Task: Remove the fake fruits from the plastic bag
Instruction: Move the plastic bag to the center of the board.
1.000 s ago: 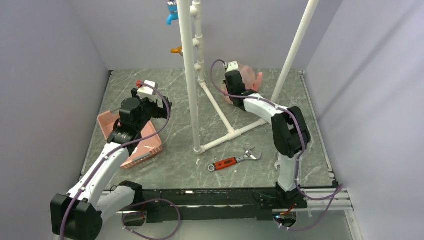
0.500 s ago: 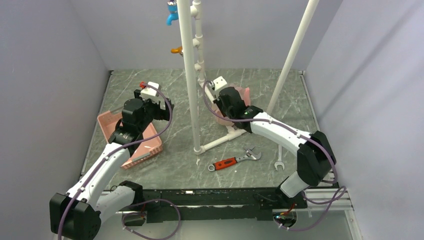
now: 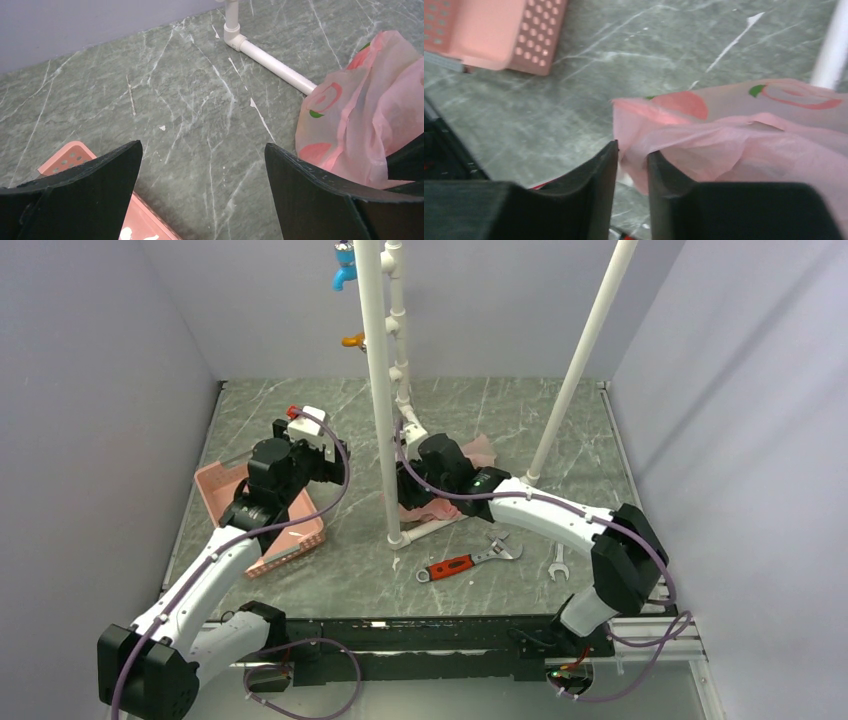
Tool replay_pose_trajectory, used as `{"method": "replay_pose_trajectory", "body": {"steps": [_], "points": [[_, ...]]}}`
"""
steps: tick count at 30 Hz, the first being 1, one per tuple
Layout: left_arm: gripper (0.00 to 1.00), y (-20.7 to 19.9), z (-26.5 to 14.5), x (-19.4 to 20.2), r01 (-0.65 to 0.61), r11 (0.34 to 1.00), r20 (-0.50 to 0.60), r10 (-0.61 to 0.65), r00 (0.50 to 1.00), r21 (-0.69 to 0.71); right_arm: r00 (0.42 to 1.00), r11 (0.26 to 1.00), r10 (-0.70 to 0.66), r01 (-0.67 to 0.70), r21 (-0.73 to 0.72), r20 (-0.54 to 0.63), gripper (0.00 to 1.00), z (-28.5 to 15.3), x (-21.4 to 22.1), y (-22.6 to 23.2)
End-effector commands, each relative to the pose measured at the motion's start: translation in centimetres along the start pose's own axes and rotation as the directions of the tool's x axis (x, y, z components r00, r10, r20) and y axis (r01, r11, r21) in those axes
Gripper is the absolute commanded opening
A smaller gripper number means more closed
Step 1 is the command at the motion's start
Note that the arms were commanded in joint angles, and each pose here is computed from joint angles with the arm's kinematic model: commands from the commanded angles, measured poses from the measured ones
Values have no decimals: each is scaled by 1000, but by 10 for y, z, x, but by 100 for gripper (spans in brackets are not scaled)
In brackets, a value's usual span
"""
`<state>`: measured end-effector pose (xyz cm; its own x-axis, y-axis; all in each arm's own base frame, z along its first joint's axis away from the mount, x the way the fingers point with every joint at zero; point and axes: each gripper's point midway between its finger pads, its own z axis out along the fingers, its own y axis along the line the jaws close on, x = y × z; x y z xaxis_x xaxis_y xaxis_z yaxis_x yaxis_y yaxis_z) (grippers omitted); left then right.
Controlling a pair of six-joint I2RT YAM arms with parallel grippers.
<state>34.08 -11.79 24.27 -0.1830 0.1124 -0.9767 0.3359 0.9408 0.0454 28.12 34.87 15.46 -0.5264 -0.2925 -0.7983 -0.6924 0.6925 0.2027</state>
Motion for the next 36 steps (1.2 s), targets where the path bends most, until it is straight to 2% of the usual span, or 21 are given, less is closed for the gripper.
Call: {"method": "replay_pose_trajectory", "body": {"steps": [1, 6, 11, 14, 17, 19, 21, 23, 28, 32, 36], "points": [[99, -1, -3, -26, -29, 1000, 56, 29, 998, -3, 986, 986, 85, -62, -153, 143, 45, -33, -47, 35], [99, -9, -2, -25, -44, 999, 50, 43, 998, 23, 961, 993, 73, -46, -107, 268, 62, -90, -67, 29], [99, -13, -1, -28, -45, 998, 49, 43, 998, 38, 921, 981, 104, -157, 112, 376, 72, -131, -52, -21], [99, -16, -2, -27, -43, 998, 48, 40, 998, 55, 885, 949, 136, -246, 199, 444, 75, -156, -38, -50], [99, -19, -1, -27, -41, 997, 47, 37, 998, 71, 829, 854, 194, -406, 326, 525, 76, -178, -17, -91], [99, -22, 0, -27, -40, 996, 47, 36, 998, 84, 802, 811, 221, -467, 353, 554, 69, -186, -5, -111], [99, -24, 1, -27, -41, 995, 45, 37, 998, 92, 793, 796, 272, -503, 337, 545, 62, -181, 6, -126], [99, -26, 2, -27, -41, 994, 43, 37, 998, 98, 795, 788, 333, -530, 312, 508, 61, -171, 17, -144], [99, -29, 2, -20, -50, 993, 7, 50, 999, 108, 810, 829, 493, -548, 110, 318, 68, -125, 31, -143], [99, -35, 3, -20, -59, 990, 7, 59, 998, 129, 817, 833, 533, -553, 36, 218, 68, -96, 43, -137], [99, -39, 4, -18, -60, 987, -3, 61, 998, 148, 811, 827, 560, -561, -47, 167, 67, -77, 45, -130]]}}
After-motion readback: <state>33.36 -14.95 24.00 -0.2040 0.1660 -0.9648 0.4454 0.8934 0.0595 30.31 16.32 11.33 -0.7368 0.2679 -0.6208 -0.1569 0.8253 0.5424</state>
